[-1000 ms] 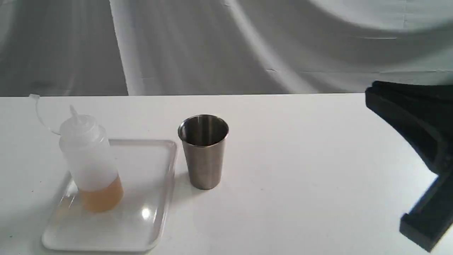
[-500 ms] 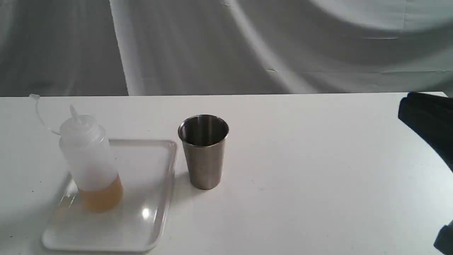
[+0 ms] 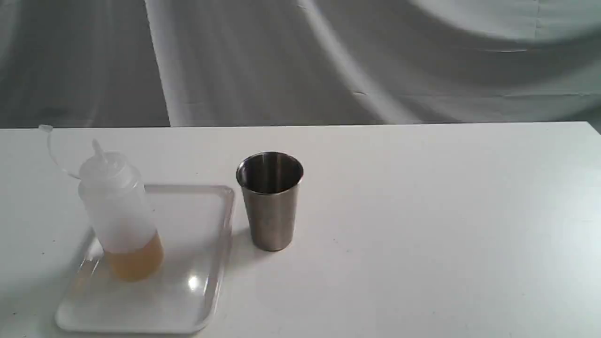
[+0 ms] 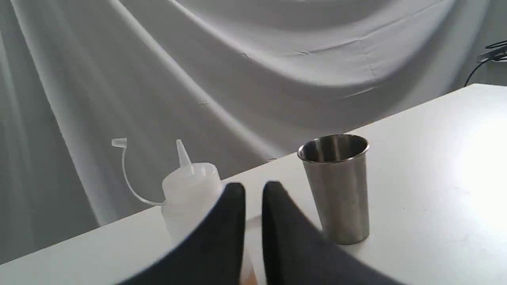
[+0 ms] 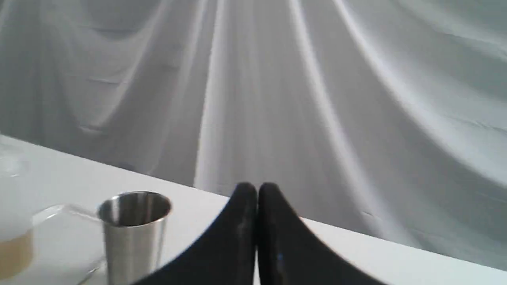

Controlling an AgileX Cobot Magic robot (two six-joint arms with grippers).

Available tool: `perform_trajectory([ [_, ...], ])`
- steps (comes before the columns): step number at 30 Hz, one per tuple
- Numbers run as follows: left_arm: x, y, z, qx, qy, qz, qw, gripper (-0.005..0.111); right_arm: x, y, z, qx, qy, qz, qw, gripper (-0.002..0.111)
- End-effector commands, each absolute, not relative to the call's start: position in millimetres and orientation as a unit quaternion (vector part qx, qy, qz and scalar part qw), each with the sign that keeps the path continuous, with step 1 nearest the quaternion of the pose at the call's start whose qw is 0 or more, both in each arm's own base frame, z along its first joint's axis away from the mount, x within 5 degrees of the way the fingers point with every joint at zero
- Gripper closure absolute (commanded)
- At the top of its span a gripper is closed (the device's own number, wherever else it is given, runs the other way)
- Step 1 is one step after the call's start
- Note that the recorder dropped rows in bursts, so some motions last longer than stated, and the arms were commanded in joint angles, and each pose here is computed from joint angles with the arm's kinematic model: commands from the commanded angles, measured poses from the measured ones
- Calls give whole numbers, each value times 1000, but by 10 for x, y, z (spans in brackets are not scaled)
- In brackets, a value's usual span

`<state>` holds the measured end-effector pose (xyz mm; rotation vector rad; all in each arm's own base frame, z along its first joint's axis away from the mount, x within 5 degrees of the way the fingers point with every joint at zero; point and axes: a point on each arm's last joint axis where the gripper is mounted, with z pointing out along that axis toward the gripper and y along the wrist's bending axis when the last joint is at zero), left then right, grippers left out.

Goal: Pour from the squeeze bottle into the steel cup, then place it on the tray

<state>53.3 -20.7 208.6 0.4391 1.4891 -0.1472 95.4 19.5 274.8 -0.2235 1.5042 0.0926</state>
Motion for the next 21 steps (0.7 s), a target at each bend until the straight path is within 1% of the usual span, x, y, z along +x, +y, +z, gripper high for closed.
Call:
perform_trajectory([
  [1,538,-208,2072,197,673,-67,709,98,863,69,2601,-36,671,18,741,108],
  [5,538,-208,2072,197,673,-67,709,98,776,-3,2413,22,656,16,754,108],
  [9,538,-208,2072,197,673,-67,709,98,711,-40,2228,46,656,1,753,108],
  [12,538,-208,2072,197,673,-67,709,98,666,-61,2240,57,645,-14,762,108],
  [17,538,-208,2072,197,673,-67,709,98,609,-122,2139,95,675,-46,730,108],
  [21,538,-208,2072,197,673,-67,709,98,570,-134,2093,124,683,-36,719,108],
])
